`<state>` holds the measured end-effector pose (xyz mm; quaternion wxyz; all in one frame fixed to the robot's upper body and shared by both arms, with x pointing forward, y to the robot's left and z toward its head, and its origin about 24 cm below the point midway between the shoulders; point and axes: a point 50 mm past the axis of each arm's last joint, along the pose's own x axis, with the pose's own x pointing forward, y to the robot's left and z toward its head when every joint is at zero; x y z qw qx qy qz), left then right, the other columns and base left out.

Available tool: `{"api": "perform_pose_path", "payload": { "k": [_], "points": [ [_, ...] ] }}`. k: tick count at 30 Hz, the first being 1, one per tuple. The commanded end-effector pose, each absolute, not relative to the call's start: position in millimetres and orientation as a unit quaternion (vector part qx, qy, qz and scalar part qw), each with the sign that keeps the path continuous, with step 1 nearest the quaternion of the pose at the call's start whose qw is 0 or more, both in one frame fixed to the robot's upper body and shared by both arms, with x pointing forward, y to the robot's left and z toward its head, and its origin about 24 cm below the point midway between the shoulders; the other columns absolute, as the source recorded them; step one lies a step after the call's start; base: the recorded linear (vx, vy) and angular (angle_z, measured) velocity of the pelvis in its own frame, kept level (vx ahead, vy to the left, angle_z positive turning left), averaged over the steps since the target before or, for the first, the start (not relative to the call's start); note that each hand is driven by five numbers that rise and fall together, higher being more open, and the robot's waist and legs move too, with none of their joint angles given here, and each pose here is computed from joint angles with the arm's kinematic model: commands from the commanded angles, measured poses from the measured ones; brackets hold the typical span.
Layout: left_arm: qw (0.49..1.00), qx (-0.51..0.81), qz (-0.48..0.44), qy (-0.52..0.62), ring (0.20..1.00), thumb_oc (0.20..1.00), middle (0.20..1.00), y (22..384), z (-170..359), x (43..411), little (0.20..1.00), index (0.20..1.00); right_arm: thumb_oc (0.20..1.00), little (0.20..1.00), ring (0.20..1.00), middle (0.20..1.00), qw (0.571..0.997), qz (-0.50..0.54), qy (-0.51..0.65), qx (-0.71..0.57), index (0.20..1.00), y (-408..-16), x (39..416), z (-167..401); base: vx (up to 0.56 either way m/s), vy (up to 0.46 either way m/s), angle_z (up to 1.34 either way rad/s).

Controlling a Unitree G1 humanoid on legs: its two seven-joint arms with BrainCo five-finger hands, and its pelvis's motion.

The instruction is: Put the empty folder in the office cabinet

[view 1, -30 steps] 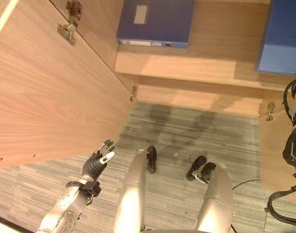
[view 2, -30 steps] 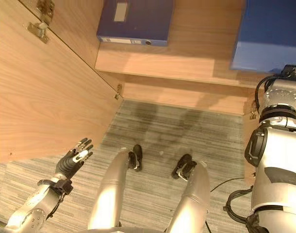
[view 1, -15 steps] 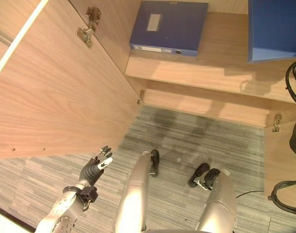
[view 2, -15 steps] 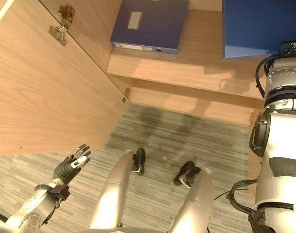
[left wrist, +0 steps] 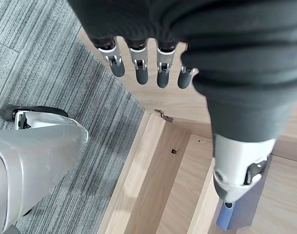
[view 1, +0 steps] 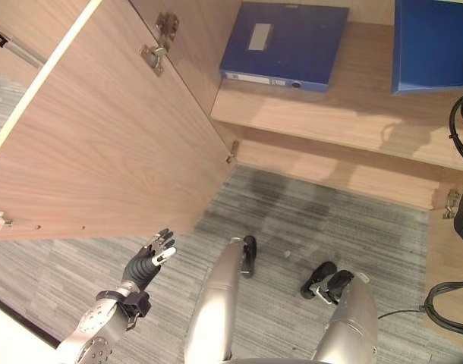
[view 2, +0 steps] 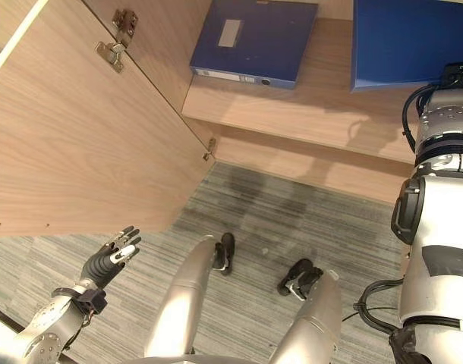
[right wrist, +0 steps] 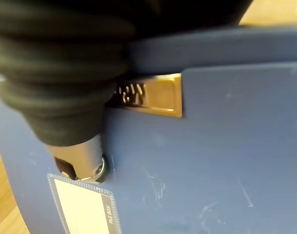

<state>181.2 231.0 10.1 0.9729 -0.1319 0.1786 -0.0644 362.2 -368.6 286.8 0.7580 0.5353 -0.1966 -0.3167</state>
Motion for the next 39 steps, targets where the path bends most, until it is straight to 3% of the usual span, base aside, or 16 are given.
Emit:
{"api": "perform_pose_path", "payload": {
  "k": [1,25,26,27,35,37,38,39],
  "points": [
    [0.979,-0.113,-0.058,0.16,1.0,1.0,1.0,243.4,20.5,182.9,1.0,1.0,0.2,0.2,0.2,0.2,0.748,-0.26,-0.293,0.536,0.2,-370.2,349.1,344.1,0.0,0.0,0.0],
    [0.978,-0.127,-0.026,0.165,1.0,1.0,1.0,245.3,17.3,175.6,1.0,1.0,0.2,0.2,0.2,0.2,0.729,-0.296,-0.27,0.555,0.2,-378.1,349.0,320.6,0.01,0.0,0.03],
    [0.978,-0.126,-0.025,0.166,1.0,1.0,1.0,246.4,17.3,175.4,1.0,1.0,0.821,0.821,0.821,0.821,0.728,-0.299,-0.266,0.556,0.821,-378.6,349.3,318.1,0.0,0.0,0.0],
    [0.978,-0.125,-0.024,0.167,1.0,1.0,1.0,246.9,17.3,175.4,1.0,1.0,1.0,1.0,1.0,1.0,0.73,-0.298,-0.262,0.556,1.0,-377.3,350.5,317.1,0.0,0.0,0.0],
    [0.978,-0.121,-0.024,0.169,1.0,1.0,1.0,253.0,20.1,176.7,1.0,1.0,1.0,1.0,1.0,1.0,0.751,-0.269,-0.252,0.548,1.0,-367.2,358.0,319.5,0.0,0.0,0.0],
    [0.978,-0.118,-0.024,0.171,1.0,1.0,1.0,255.0,20.8,178.1,1.0,1.0,1.0,1.0,1.0,1.0,0.768,-0.274,-0.23,0.531,1.0,-366.8,359.9,314.1,-0.01,-0.023,0.0],
    [0.978,-0.112,-0.029,0.176,1.0,1.0,1.0,257.9,21.0,178.5,1.0,1.0,1.0,1.0,1.0,1.0,0.804,-0.281,-0.179,0.492,1.0,-363.1,364.7,303.5,-0.01,-0.03,0.0],
    [0.978,-0.112,-0.029,0.176,1.0,1.0,1.0,257.9,21.0,178.4,1.0,1.0,1.0,1.0,1.0,1.0,0.805,-0.28,-0.179,0.492,1.0,-363.1,364.7,303.8,0.0,0.0,0.0]
  ]
}}
